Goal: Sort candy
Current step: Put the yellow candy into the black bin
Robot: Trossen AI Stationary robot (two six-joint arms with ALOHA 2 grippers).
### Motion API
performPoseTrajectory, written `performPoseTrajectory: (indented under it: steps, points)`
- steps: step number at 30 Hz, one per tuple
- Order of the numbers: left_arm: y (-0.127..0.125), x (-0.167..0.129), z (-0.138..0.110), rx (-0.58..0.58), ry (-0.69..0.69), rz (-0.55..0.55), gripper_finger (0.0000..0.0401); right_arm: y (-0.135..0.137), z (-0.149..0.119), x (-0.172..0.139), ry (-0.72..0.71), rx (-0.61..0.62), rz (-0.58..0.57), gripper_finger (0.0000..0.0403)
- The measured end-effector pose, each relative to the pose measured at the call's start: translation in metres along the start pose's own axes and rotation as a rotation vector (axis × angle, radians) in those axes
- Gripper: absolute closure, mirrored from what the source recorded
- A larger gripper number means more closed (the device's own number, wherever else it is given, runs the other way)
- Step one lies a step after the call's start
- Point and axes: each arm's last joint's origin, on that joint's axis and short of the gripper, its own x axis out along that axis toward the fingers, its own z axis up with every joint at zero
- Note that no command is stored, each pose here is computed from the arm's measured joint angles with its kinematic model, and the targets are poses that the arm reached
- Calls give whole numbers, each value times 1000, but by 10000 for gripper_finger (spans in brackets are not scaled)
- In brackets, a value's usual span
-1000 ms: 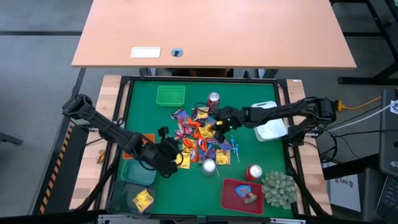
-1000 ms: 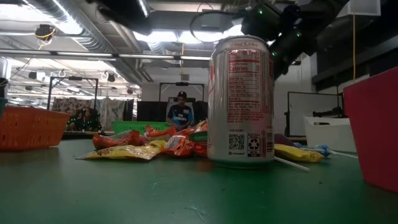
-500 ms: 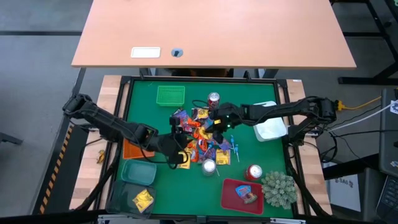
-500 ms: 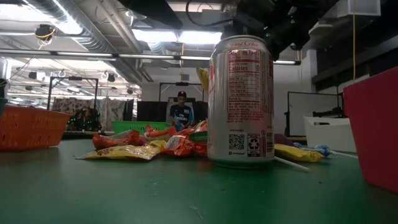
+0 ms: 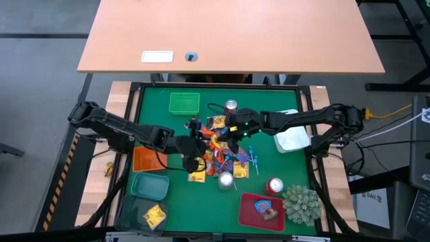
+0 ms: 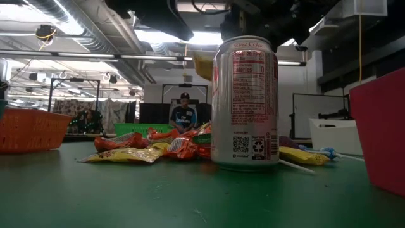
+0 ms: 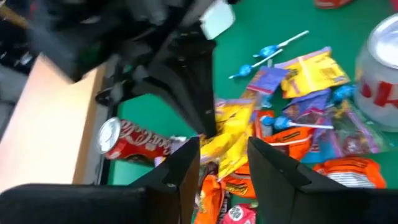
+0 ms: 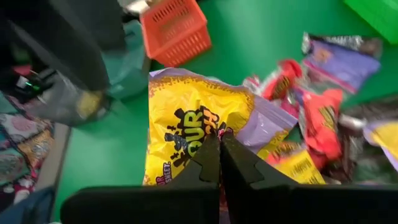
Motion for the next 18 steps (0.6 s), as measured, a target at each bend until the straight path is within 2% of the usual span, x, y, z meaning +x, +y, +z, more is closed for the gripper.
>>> performPoseTrajectory:
  steps: [9, 18]
  points:
    - [8, 4, -2, -18, 4, -7, 277, 5, 7, -1, -53, 4, 91, 402]
    - [14, 8, -5, -33, 5, -29, 287, 5, 7, -1, -53, 3, 94, 402]
